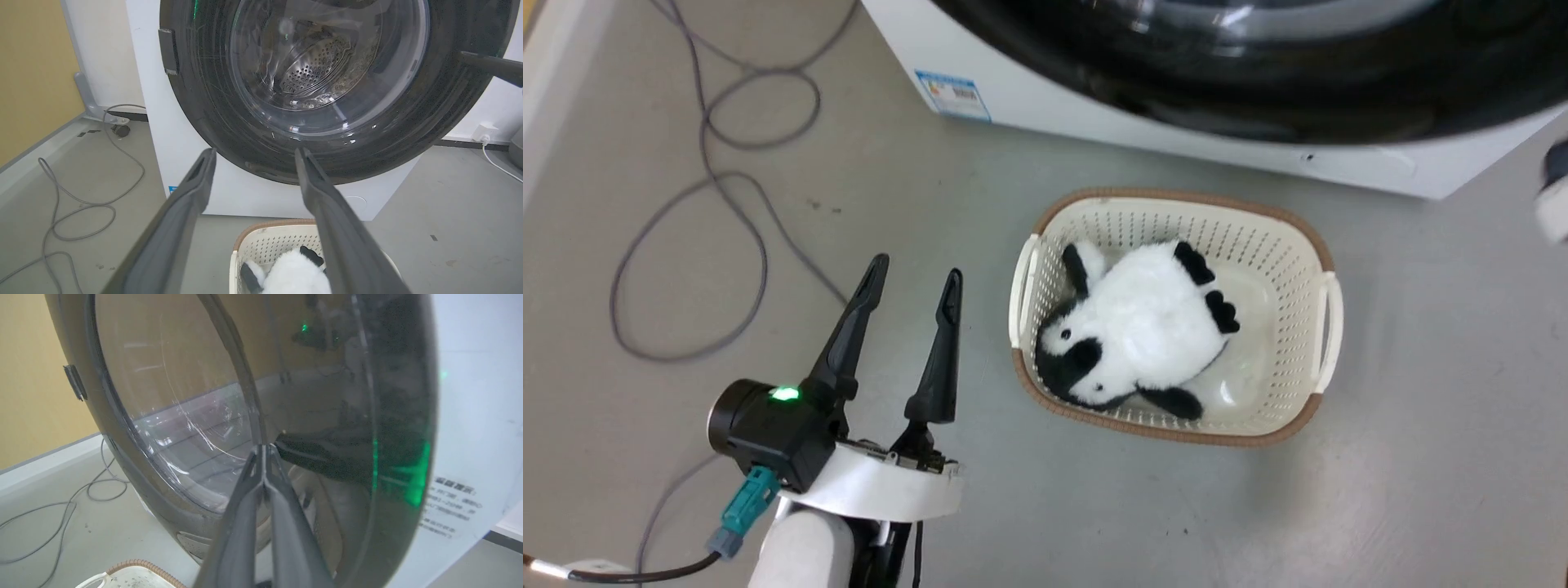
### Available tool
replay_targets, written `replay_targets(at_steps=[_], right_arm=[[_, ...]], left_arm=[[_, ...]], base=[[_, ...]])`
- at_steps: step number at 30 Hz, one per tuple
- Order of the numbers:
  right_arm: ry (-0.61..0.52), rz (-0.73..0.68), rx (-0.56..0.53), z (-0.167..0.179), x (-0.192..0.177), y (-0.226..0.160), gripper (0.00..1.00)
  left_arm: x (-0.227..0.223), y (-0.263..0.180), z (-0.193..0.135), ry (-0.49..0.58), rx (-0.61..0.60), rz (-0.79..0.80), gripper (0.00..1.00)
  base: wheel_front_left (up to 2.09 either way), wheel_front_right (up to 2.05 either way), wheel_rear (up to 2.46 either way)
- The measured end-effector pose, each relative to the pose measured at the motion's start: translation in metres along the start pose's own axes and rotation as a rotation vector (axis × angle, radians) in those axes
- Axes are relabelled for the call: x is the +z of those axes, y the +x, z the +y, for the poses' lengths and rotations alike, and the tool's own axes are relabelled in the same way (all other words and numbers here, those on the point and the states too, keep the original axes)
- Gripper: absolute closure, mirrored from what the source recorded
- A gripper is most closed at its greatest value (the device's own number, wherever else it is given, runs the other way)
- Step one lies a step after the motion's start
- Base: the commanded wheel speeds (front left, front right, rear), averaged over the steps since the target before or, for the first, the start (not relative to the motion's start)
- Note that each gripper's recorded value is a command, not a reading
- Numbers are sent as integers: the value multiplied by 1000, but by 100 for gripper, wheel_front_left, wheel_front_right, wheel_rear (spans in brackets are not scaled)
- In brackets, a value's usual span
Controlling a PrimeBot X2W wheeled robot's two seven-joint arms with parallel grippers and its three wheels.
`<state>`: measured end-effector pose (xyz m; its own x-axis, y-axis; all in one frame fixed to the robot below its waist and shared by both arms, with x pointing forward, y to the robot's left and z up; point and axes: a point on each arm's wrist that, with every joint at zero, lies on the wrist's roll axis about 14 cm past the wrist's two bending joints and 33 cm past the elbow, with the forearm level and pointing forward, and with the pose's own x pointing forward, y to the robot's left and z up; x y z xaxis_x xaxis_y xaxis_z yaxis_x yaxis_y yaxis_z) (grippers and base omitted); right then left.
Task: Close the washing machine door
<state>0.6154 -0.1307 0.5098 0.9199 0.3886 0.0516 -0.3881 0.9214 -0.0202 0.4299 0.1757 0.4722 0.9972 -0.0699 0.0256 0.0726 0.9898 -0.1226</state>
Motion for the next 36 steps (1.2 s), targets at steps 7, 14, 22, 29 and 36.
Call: replay_targets(at_steps=[7, 14, 22, 29, 36], right_arm=[[11, 3, -44, -21, -1, 26, 100], [36, -8, -53, -19, 2, 28, 100], [39, -92, -82, -15, 32, -5, 100], [72, -144, -81, 10, 49, -64, 100], [58, -182, -147, 13, 64, -132, 100]], left_arm=[[-12, 7, 3, -6, 4, 24, 0], [-7, 8, 4, -3, 5, 12, 0], [17, -2, 3, -18, 12, -44, 0], [30, -24, -4, -18, 5, -64, 0], [43, -37, -15, 2, -11, -96, 0]], base=[[0, 0, 0], [0, 0, 0], [0, 0, 0], [0, 0, 0], [0, 0, 0]])
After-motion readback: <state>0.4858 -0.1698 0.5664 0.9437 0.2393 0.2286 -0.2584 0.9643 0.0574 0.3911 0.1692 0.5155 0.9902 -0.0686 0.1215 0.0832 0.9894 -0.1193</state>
